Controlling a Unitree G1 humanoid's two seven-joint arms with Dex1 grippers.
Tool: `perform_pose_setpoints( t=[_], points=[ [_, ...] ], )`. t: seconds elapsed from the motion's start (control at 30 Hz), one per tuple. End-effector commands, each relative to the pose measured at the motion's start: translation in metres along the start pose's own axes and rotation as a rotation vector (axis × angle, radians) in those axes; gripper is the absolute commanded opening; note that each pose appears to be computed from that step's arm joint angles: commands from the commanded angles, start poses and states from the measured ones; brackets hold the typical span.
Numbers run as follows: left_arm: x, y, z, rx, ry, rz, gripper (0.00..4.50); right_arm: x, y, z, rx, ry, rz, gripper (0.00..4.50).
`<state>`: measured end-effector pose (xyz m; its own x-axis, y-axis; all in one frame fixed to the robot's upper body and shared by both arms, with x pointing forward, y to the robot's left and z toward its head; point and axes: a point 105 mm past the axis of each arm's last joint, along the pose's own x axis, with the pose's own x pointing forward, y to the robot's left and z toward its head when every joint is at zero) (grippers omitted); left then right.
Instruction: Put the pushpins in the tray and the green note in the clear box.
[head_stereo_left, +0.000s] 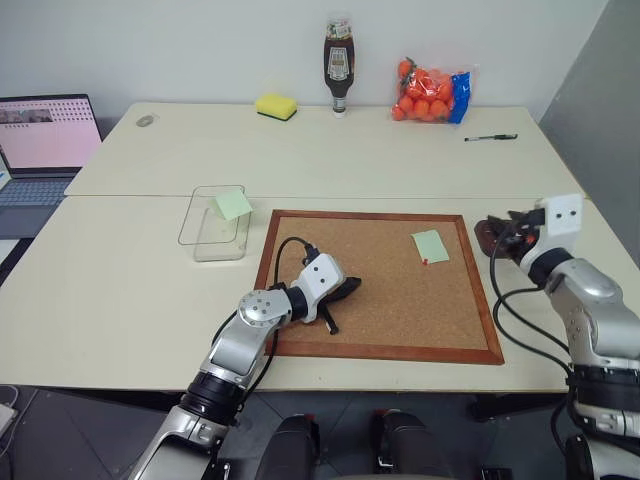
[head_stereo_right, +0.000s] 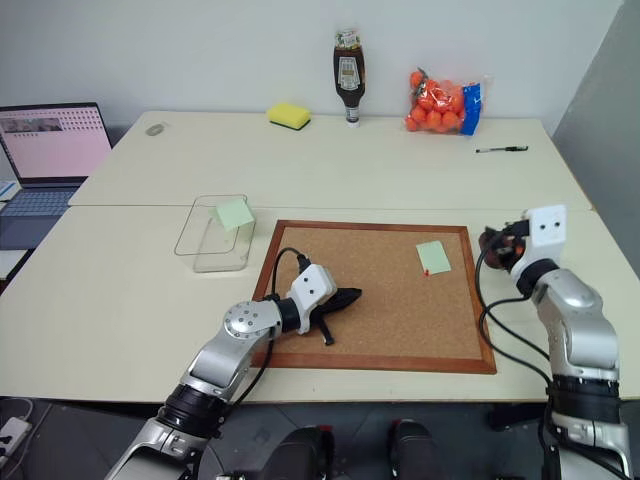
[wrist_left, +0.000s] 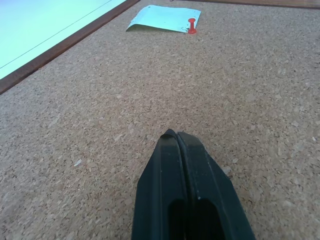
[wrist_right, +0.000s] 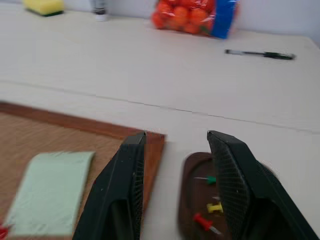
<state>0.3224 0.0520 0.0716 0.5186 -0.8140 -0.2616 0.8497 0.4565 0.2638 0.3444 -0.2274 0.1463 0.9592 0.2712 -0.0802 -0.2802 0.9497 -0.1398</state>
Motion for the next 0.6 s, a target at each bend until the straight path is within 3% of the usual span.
perform_pose_setpoints(
  t=[0.03, 0.2, 0.6],
  points=[
    [0.002, -0.011, -0.02, -0.029, 0.069, -0.037, 0.0, -0.008, 0.039, 0.01, -0.032, -0.025, 0.162, 2.06],
    [0.002, -0.012, -0.019, -0.027, 0.071, -0.047, 0.0, -0.008, 0.073, -0.01, -0.045, 0.044, 0.261, 2.06],
    [0.002, -0.011, -0.018, -0.023, 0.073, -0.051, 0.0, 0.016, 0.07, -0.022, -0.052, 0.066, 0.221, 2.06]
  ],
)
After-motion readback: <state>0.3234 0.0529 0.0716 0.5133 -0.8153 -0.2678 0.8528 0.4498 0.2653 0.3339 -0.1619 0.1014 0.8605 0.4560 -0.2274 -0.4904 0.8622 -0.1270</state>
